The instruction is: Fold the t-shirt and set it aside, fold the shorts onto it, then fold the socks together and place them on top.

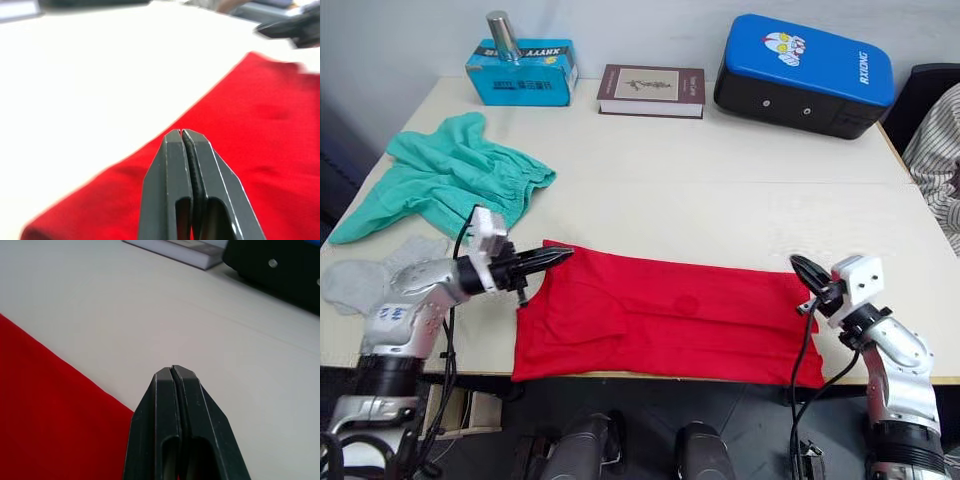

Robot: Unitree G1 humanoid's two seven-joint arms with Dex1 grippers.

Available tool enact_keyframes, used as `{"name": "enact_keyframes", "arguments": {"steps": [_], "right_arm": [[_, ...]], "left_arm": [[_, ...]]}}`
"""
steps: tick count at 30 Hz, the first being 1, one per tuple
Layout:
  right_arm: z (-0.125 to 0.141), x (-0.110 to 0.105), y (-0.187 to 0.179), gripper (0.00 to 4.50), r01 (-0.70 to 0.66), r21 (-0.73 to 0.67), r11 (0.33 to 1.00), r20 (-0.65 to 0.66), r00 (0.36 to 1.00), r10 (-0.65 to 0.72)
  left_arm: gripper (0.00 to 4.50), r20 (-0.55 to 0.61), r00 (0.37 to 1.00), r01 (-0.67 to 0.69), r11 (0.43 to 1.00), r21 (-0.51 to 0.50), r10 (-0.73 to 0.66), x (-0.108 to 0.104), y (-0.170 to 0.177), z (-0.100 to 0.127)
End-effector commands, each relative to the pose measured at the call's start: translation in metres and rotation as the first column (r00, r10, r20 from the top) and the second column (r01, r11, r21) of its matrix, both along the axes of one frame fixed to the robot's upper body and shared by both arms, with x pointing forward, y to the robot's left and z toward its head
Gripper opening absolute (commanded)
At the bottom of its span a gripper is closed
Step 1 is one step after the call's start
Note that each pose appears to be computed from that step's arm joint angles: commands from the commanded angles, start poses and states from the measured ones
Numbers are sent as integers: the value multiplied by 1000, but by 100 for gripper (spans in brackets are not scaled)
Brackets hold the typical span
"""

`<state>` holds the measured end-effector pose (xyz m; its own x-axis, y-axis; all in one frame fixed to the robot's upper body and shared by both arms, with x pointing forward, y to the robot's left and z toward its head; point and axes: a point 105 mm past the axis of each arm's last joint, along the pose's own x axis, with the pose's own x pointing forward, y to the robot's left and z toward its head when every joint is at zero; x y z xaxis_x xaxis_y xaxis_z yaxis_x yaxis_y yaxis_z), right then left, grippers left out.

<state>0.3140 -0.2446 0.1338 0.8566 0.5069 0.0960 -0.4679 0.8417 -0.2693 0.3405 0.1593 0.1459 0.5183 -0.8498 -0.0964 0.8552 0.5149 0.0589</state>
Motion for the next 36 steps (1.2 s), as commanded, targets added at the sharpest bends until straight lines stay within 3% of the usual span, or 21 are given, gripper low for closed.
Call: {"name": "enact_keyframes", "arguments": {"steps": [1,4,7,11,14,17,20,23,28,31,34,35,36], "right_arm": [[3,2,45,0,-91,-20,996,11,996,91],[-9,2,66,0,-78,-27,997,-18,997,77],[-26,-6,58,0,-10,-25,1000,-48,999,9],[-37,-12,0,0,184,-22,983,-79,979,-186],[-40,-18,-35,0,263,1,965,-110,959,-261],[-35,-25,-52,0,264,13,964,-108,959,-261],[1,-28,-44,0,122,110,986,-75,991,-114],[10,-31,-40,59,-28,41,999,-187,982,36],[4,-34,-54,236,-177,-51,983,-467,874,133],[9,-14,-63,340,-193,-131,972,-491,865,105],[3,6,-64,448,-217,-175,960,-542,836,90],[0,13,-62,450,-222,-188,957,-548,832,85],[-2,19,-61,450,-223,-194,955,-552,830,82]], "left_arm": [[4,-1,1000,-7,999,50,7,3,-10,-14],[4,-11,999,-49,995,84,50,7,-7,-27],[4,9,983,-181,979,95,181,20,15,-31],[4,19,956,-294,952,86,294,30,37,-37],[4,17,954,-299,952,70,299,32,38,-40],[4,26,961,-276,959,64,275,31,34,-42],[4,92,978,-190,982,18,188,22,29,-26],[65,159,987,-2,999,-51,10,-2,19,4],[229,176,928,325,945,40,-327,-52,-1,22],[323,160,877,449,892,59,-452,-77,-15,24],[417,171,857,488,872,29,-485,-88,-27,25],[447,176,857,491,871,9,-485,-90,-30,26],[447,157,856,500,866,-12,-493,-92,-32,25]]}}
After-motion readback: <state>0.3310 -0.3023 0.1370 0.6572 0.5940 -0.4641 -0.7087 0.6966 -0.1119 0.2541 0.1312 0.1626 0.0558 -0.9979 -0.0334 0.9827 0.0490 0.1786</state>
